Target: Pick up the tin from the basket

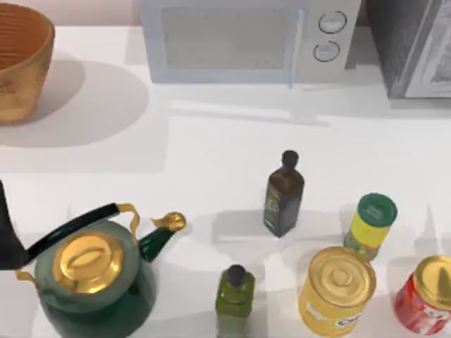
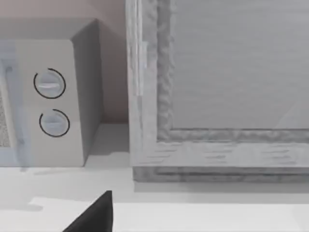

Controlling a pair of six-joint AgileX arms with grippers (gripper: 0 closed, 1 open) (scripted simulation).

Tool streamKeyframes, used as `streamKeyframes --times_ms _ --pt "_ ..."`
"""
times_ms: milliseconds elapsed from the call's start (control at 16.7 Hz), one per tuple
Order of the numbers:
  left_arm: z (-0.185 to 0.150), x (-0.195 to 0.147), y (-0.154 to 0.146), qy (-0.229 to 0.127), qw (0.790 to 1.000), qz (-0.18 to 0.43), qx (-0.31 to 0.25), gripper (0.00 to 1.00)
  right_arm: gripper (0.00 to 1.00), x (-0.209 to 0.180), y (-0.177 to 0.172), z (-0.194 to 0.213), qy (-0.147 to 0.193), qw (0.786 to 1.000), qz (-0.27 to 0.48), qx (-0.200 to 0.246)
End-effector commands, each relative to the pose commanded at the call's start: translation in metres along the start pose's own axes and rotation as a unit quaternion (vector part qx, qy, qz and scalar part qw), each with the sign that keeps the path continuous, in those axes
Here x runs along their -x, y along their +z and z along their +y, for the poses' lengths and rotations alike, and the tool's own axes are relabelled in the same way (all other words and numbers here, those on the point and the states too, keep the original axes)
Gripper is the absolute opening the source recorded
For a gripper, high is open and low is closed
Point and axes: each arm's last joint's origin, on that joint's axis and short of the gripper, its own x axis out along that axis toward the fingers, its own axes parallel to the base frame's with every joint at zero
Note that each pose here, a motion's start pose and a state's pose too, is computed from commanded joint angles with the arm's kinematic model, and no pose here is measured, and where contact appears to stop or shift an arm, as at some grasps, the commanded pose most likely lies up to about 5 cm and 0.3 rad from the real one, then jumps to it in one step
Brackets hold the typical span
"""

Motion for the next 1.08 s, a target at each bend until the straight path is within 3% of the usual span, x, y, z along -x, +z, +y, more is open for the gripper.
streamKeyframes --times_ms 300,660,840,1080 --pt "0.001 0.000 0.011 0.001 1.000 0.013 -0.002 1.00 1.00 0.000 0.000 0.000 0.000 1.000 0.000 0.000" --pt "0.005 -0.019 0.074 0.006 0.995 0.101 -0.012 1.00 1.00 0.000 0.000 0.000 0.000 1.000 0.000 0.000" --pt "0.010 -0.050 0.115 0.007 0.986 0.168 -0.017 1.00 1.00 0.000 0.000 0.000 0.000 1.000 0.000 0.000" --pt "0.023 -0.118 0.159 0.004 0.963 0.269 -0.019 1.00 1.00 0.000 0.000 0.000 0.000 1.000 0.000 0.000"
